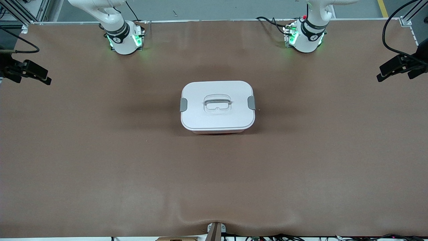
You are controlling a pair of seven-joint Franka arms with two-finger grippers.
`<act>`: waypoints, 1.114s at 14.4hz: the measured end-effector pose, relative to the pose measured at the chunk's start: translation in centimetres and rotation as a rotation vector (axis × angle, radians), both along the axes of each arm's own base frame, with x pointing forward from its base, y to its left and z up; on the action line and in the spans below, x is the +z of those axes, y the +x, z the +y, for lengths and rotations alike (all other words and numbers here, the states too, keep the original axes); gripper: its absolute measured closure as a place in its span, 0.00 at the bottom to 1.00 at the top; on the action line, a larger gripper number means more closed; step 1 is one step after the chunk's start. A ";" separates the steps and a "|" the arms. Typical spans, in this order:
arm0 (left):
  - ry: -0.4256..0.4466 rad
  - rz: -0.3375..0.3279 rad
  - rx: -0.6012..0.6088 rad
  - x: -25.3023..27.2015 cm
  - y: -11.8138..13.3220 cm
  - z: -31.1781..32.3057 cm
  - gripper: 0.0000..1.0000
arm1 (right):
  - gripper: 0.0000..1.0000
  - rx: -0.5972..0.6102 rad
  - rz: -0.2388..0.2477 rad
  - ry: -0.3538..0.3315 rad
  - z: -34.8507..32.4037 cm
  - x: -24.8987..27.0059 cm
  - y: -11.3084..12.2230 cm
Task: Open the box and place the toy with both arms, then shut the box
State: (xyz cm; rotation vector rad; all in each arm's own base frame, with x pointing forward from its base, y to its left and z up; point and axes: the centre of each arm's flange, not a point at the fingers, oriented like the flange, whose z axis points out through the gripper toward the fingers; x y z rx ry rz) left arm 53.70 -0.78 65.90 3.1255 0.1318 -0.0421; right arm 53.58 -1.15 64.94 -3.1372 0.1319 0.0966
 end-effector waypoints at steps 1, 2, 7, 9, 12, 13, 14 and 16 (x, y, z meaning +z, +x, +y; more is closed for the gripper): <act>0.000 0.002 0.000 -0.1 0.1 0.0 0.00 | 0.00 0.000 0.000 0.000 0.0 0.0 0.0; 0.000 0.004 0.000 -0.2 0.1 0.0 0.00 | 0.00 0.000 0.000 0.000 0.0 0.0 0.0; 0.000 0.006 0.005 -0.3 0.2 0.2 0.00 | 0.00 0.000 0.000 0.000 0.0 0.0 0.0; 0.000 0.008 0.008 -0.5 0.3 0.3 0.00 | 0.00 0.000 0.000 0.000 0.0 0.0 0.0; 0.000 0.011 0.008 -0.6 0.4 0.4 0.00 | 0.00 0.000 0.000 0.000 0.0 0.0 0.0; 0.000 0.012 0.008 -0.6 0.4 0.4 0.00 | 0.00 0.001 0.000 0.000 0.1 0.0 0.0; 0.000 0.012 0.008 -0.6 0.4 0.4 0.00 | 0.00 0.002 0.000 0.000 0.1 0.0 0.0; 0.000 0.012 0.008 -0.6 0.4 0.4 0.00 | 0.00 0.003 0.000 0.000 0.1 0.0 0.0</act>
